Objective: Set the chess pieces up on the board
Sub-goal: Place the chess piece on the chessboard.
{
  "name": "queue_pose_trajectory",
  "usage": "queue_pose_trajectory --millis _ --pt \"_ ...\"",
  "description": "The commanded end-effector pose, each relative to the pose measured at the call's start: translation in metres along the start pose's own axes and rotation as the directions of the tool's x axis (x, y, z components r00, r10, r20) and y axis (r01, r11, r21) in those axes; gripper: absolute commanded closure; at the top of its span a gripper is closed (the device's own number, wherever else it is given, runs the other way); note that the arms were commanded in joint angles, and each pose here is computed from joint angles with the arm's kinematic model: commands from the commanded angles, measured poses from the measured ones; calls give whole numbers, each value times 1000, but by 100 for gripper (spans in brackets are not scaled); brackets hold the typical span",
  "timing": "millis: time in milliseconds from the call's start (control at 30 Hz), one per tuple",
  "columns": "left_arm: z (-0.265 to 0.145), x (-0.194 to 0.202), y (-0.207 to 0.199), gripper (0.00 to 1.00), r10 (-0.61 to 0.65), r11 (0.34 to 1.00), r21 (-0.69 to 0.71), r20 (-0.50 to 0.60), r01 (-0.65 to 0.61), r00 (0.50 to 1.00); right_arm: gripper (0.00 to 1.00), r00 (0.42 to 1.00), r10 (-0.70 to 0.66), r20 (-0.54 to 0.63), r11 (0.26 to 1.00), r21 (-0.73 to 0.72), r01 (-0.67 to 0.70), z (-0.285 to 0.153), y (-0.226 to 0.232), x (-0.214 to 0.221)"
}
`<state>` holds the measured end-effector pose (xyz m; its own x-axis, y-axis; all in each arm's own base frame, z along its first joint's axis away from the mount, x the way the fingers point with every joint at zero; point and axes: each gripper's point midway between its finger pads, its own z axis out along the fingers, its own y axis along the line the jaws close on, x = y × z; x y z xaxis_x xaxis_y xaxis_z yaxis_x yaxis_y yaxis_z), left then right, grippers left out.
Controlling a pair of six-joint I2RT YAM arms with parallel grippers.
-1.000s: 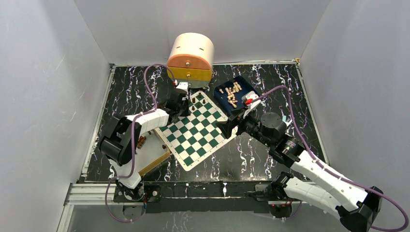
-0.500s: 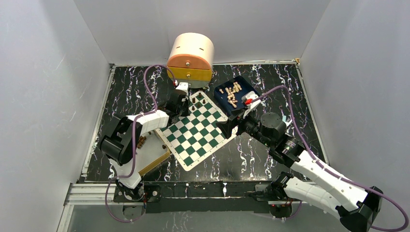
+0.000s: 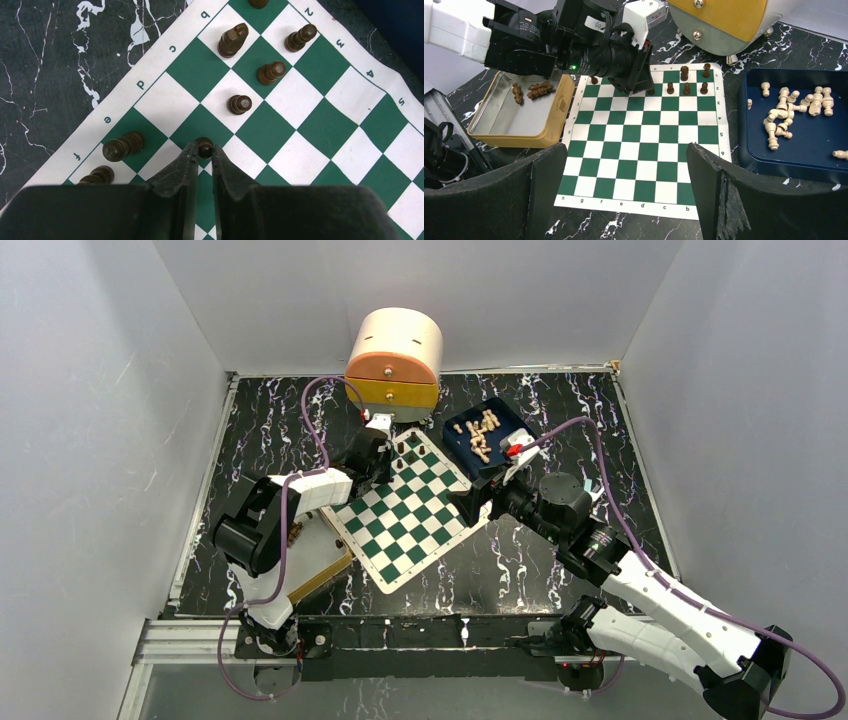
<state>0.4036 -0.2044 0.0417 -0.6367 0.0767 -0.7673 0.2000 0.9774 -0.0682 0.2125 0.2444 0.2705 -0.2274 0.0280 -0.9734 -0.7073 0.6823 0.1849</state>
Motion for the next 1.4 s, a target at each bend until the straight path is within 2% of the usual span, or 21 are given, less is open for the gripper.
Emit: queue_pose_trajectory --millis 0,333,767,1167,1367 --pt "-1 -14 2 94 5 1000 -17 53 -4 999 1 996 3 95 1000 -1 -2 -4 4 -36" --pt "3 -13 3 92 11 1000 -22 50 -10 999 1 996 -2 91 1000 0 2 -3 3 -35" --pt "-4 -17 6 60 14 999 -46 33 -13 999 1 996 -12 83 1000 2 12 -1 3 -33" --pt "-49 -43 14 56 -42 996 -72 71 47 997 1 997 -8 81 1000 -8 9 -2 5 -35" --pt "-88 -53 29 48 -74 988 -132 73 83 995 1 997 -1 81 1000 -4 2 -3 5 -35"
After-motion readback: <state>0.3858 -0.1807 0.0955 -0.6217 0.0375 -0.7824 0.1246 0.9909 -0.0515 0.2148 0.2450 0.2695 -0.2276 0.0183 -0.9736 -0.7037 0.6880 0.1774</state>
